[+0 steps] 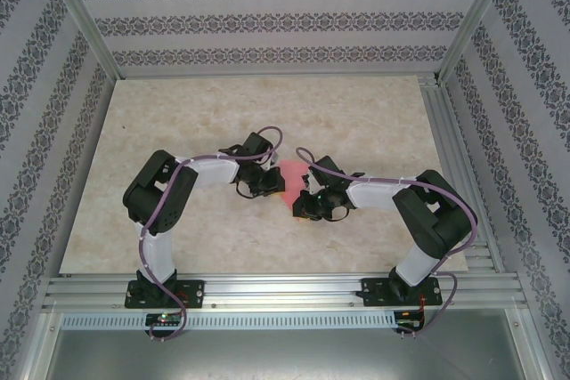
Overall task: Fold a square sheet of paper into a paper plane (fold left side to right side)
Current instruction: Third fold the triangle at the center of the table.
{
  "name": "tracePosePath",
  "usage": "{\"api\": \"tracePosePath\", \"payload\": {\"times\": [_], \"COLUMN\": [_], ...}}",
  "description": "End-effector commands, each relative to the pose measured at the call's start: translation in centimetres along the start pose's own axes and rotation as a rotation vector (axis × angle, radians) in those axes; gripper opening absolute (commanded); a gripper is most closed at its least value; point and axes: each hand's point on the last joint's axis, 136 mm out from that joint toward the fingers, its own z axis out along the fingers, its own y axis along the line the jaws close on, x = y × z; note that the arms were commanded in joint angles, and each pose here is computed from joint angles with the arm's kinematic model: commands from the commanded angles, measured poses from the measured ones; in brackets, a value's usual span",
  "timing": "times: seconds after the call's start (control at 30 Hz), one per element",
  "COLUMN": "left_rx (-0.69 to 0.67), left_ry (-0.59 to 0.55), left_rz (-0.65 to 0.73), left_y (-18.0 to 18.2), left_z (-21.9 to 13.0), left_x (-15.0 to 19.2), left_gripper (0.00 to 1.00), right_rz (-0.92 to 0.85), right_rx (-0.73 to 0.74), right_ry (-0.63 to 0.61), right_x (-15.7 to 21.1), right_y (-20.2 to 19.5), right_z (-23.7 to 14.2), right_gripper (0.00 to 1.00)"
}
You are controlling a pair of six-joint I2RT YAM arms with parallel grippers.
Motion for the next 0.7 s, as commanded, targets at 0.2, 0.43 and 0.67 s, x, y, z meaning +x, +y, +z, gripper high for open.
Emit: {"api": "tracePosePath", "payload": {"times": [0.2, 0.43, 0.67], "left_rx": [-0.178, -0.168, -0.139], "left_ry": [-0.1, -0.111, -0.214], "left_rz": [-0.039, -0.055, -0.045], "left_y": [6.4, 6.8, 5.8], "left_z": [-1.1, -1.3, -6.4], "left_x": [-6.1, -7.5, -8.8], "left_gripper": [0.14, 0.14, 0.21], "right_rz": [0.068, 0.06, -0.028], "right_rx": [0.203, 0.193, 0.118], "right_ry": [0.133, 0.122, 0.024], "right_x": [4.5, 4.3, 1.8], "right_y": [-5.3, -4.9, -1.8], "right_z": [1.3, 1.2, -0.1], "right_gripper": [0.16, 0.16, 0.19]}}
